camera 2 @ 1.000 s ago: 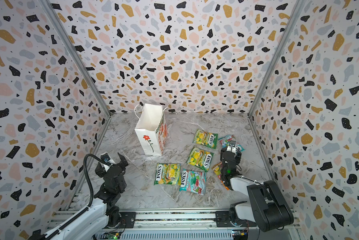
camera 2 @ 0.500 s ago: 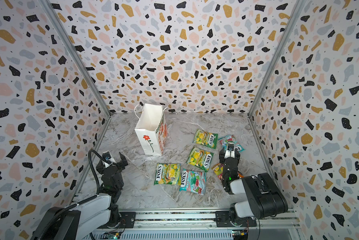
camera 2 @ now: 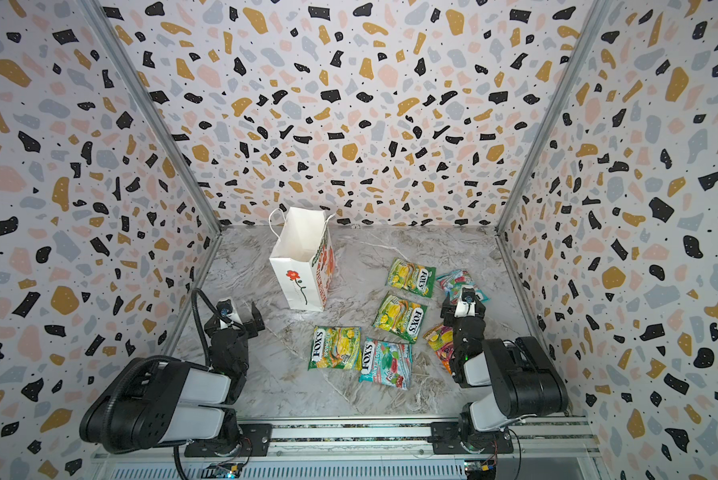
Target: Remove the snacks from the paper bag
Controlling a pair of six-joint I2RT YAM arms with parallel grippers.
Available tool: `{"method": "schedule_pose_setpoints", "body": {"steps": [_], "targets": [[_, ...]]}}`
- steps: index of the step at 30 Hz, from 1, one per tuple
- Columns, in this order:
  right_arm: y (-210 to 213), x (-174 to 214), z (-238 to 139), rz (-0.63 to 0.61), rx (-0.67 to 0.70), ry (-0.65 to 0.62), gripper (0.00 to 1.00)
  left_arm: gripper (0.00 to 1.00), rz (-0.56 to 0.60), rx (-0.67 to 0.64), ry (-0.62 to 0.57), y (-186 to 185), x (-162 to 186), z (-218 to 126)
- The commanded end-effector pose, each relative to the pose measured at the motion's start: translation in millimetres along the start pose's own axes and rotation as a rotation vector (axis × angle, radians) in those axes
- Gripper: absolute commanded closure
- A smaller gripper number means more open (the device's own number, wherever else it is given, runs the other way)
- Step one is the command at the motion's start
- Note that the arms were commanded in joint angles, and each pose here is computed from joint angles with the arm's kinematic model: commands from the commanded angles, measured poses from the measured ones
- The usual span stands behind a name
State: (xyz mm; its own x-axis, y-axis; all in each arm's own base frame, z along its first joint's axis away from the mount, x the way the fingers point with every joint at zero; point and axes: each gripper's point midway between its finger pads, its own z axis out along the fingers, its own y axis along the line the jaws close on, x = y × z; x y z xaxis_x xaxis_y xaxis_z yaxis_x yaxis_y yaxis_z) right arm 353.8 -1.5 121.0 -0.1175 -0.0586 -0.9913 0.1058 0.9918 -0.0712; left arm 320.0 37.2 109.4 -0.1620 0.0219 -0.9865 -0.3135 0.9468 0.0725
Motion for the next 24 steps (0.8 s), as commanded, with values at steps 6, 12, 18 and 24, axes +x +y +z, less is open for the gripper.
{"method": "schedule_pose_setpoints", "body": {"steps": [6,12,18,24], "targets": [[0.6,-12.8,5.1,0.023,-0.002,-0.037,0.01,0.0,-0.04,-0.058,-0.036,1.2,-29.0,21.6],[1.1,-13.4,4.9,0.021,-0.003,-0.039,0.01,0.0,-0.042,-0.06,-0.05,1.9,-30.6,21.0],[2.2,-12.7,5.2,0.024,-0.011,-0.036,0.01,0.0,-0.043,-0.058,-0.046,1.3,-30.1,21.2],[8.9,-12.4,6.8,0.008,-0.049,-0.031,0.01,0.0,-0.041,-0.058,-0.046,1.3,-30.2,21.1]]}}
